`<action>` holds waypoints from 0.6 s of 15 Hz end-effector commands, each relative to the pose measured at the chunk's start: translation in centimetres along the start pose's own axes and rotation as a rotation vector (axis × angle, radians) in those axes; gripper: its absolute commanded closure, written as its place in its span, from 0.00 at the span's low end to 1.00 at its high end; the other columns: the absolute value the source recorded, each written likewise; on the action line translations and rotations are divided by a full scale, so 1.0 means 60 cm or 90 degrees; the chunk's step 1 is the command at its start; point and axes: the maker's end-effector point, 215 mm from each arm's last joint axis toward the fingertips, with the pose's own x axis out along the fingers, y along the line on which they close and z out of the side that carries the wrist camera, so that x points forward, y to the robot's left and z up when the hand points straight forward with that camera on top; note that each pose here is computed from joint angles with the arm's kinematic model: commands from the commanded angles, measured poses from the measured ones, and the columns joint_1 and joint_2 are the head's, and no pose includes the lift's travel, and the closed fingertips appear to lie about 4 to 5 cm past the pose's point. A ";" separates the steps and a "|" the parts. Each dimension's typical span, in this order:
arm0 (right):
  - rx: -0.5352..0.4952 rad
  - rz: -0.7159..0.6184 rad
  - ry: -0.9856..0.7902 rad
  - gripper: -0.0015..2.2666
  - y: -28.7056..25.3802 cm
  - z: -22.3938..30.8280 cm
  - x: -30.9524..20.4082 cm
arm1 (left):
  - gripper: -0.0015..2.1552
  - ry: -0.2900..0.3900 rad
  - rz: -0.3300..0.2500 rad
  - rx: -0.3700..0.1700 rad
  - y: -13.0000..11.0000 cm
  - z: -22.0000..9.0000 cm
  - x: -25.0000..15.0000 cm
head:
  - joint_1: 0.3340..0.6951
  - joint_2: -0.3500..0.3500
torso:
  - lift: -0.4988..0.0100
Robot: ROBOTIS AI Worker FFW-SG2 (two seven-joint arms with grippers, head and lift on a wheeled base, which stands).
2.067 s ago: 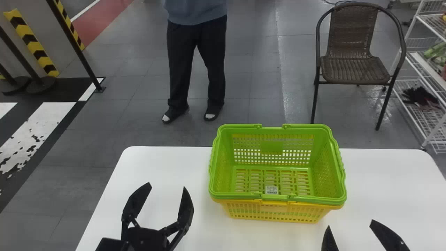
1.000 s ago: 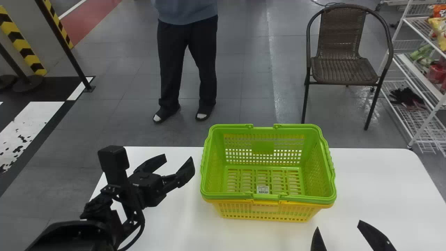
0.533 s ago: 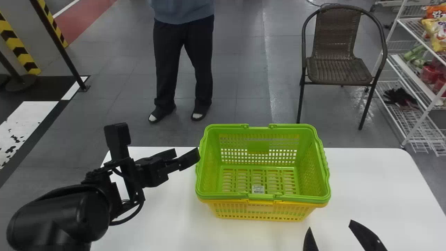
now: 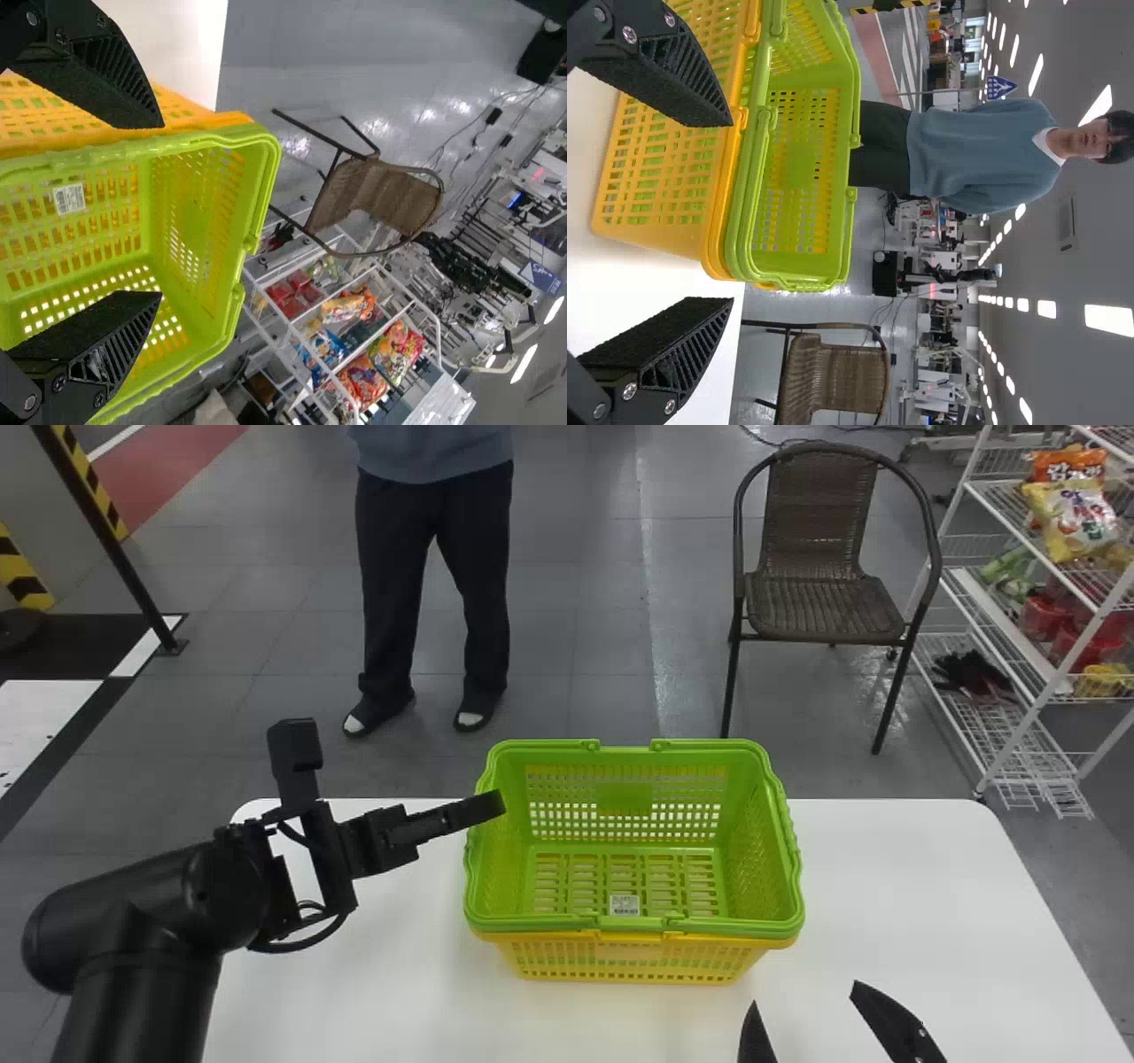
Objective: Grasp handle with right gripper to insert into left gripper then lift and swing left to center
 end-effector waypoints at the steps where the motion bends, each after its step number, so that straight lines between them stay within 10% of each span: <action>1: 0.000 -0.001 0.001 0.05 -0.001 -0.001 0.000 | 0.06 0.038 -0.028 -0.061 -0.001 -0.011 -0.001 | 1.00 0.58 | 0.98; 9: -0.001 0.000 0.002 0.05 -0.002 -0.003 -0.001 | 0.06 0.054 -0.043 -0.089 0.037 0.011 0.000 | 1.00 0.60 | 0.98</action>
